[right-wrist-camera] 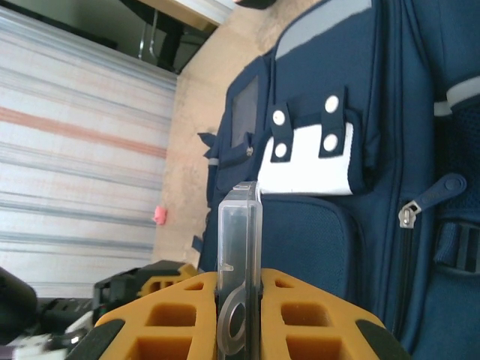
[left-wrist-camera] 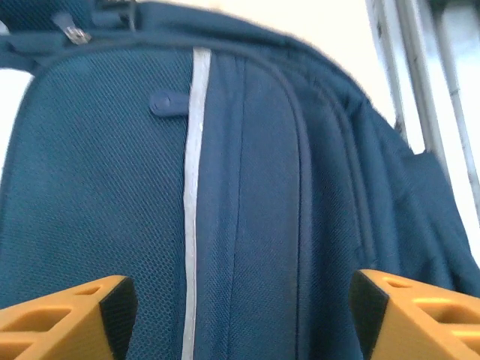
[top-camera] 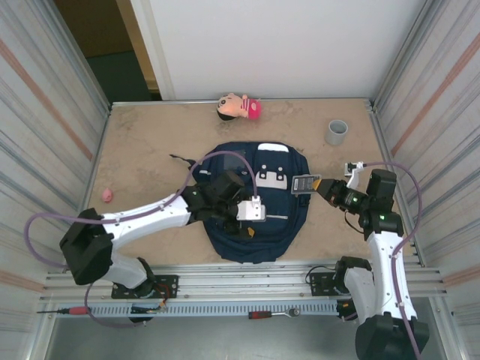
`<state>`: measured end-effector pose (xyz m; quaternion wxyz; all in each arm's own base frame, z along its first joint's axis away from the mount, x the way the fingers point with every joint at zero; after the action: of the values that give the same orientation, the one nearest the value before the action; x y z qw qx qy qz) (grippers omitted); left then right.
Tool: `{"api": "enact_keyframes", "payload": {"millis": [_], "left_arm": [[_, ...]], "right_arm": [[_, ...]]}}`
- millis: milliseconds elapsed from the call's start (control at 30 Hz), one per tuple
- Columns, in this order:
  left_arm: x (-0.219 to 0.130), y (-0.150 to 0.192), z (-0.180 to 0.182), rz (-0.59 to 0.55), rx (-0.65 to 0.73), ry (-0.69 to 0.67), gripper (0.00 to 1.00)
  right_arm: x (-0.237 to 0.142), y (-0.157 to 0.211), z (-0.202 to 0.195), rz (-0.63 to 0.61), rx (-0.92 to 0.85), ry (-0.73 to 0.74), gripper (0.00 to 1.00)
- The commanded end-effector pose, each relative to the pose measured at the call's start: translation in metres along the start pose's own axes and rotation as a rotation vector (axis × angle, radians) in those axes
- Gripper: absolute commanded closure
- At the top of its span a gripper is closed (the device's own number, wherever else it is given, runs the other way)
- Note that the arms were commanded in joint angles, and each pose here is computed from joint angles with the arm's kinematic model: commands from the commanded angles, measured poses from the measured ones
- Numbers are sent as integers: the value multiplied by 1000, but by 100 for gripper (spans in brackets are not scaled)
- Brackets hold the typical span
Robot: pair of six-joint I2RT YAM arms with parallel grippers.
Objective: Pack the student bag
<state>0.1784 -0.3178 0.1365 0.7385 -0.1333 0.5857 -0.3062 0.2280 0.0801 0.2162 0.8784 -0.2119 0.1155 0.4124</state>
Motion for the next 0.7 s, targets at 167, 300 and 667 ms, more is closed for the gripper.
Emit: {"api": "enact_keyframes", "payload": {"millis": [167,300,667], "left_arm": [[25,26,13,118,8,-54,27],[32,34,18,163,2,-82,39],[-46,-13,46,43,-176,-240,97]], "right_arm": [[-1,7,-6,29,20,13,98],[-1,9,-8,29,16,23,98],[-8,2,-6,-25,4,55,98]]}}
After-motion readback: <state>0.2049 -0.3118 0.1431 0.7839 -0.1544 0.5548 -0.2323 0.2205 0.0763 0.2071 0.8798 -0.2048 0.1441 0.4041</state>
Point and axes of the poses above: each hand's point on the last joint's axis, 136 mm out from that joint toward the fingers, its own x axis out along the fingers, its own z axis along the line the jaws close on, y = z × x, the point moved 2 cm from there along -x, back along the fingers, and after that the axes turned 9 degrees about x, right-handed, at the moved point
